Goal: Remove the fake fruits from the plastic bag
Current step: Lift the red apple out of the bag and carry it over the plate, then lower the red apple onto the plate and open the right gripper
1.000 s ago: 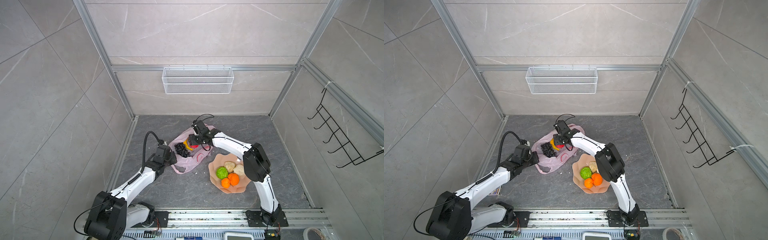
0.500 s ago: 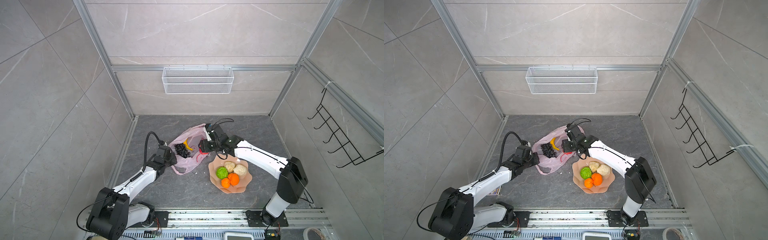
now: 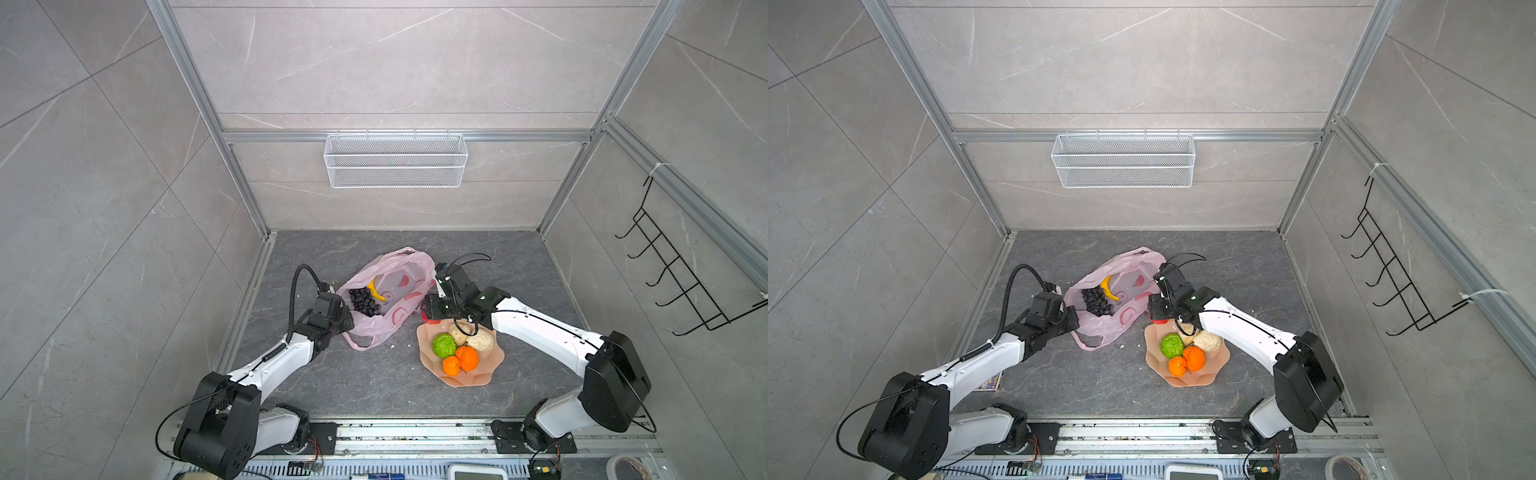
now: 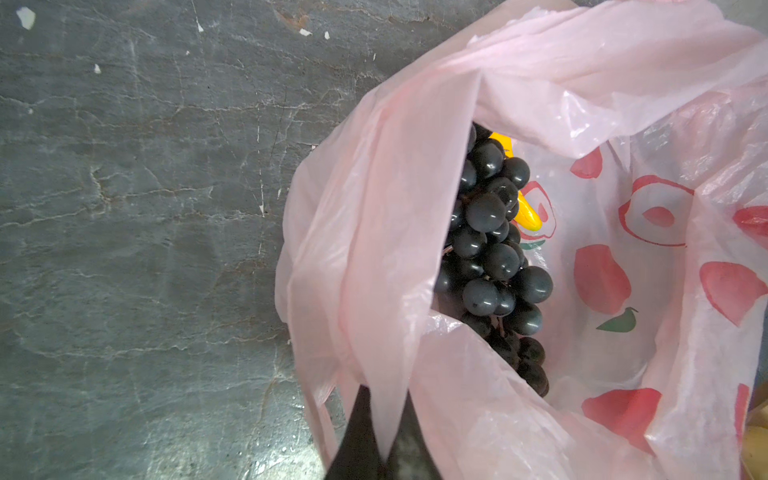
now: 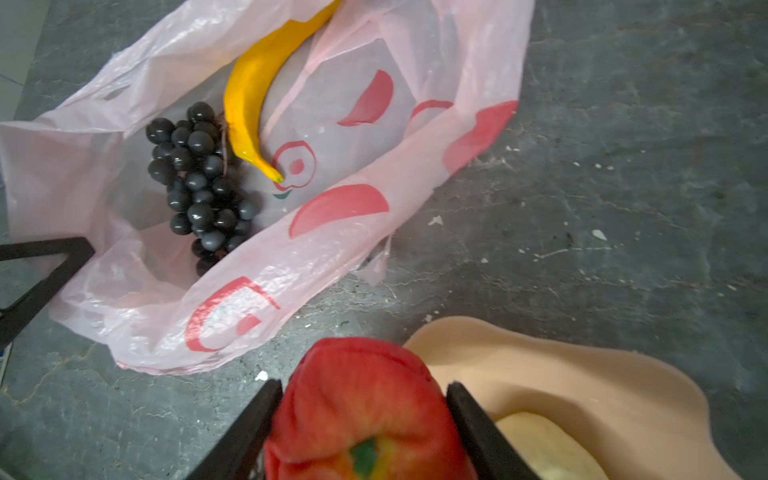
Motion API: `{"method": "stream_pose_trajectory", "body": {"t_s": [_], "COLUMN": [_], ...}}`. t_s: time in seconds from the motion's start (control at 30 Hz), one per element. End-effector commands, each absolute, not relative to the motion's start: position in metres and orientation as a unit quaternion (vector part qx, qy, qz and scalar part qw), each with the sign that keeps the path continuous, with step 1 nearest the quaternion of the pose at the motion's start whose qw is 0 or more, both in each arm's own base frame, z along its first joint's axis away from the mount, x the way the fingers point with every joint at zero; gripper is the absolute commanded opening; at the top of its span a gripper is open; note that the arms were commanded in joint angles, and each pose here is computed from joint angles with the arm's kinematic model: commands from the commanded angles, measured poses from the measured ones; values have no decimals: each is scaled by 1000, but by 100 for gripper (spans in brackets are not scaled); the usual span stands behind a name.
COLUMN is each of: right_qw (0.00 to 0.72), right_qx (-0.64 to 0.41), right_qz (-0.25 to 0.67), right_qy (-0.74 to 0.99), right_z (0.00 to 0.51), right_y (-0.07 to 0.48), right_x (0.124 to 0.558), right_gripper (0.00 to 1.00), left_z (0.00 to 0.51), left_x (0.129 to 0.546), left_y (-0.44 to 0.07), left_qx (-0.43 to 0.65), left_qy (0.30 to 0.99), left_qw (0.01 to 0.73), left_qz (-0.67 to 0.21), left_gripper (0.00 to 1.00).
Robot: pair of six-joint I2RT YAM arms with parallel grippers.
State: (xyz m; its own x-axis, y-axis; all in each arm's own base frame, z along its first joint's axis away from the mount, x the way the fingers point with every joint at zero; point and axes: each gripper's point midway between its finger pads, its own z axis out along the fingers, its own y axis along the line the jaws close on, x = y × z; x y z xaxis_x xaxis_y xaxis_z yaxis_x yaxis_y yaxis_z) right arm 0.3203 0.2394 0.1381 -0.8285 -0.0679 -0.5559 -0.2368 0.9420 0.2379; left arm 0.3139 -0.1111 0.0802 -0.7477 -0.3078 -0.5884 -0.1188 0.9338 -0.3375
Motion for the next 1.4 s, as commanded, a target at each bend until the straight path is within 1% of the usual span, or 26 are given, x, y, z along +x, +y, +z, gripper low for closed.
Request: {"method": "stream_pose_trajectory", "body": {"t_s": [0.0,0.3,0.57,0.77,1.07,1.23,1.3,1.37], "right_qw": [310,290,284,269,244,250,256,262], "right_qx": [-62,-9,48,76,121,129,131,130], "right_qz": [148,160,246,249,259,236,223,208], "right_qy": [937,943,925,927,926,930,931,933], "right_z": [147,132,130,118,107,109,111,113], "right_y": [231,218,236,233,231,220,214,208], "right_x": [326,319,314,309,302,300,300,300], "right_gripper": [58,57,56,57,65,78,82,83], "left_z": [86,84,81,80,79,80,80,80], "left_x": [316,317,318,317,316,316,316,316], "left_y": [-111,-111,-113,-112,-113,-112,-112,-112], "left_qx": [-111,-113,-114,-114,-113,-113,-113,-114], "left_qy": [919,920,921,921,922,922,922,921], "left_qw": [350,347,341,342,339,341,341,342], "left_qz": [-145,-144,-148,-147,-148,-146,-147,-146], "left_gripper": [2,2,2,2,2,2,2,2]}}
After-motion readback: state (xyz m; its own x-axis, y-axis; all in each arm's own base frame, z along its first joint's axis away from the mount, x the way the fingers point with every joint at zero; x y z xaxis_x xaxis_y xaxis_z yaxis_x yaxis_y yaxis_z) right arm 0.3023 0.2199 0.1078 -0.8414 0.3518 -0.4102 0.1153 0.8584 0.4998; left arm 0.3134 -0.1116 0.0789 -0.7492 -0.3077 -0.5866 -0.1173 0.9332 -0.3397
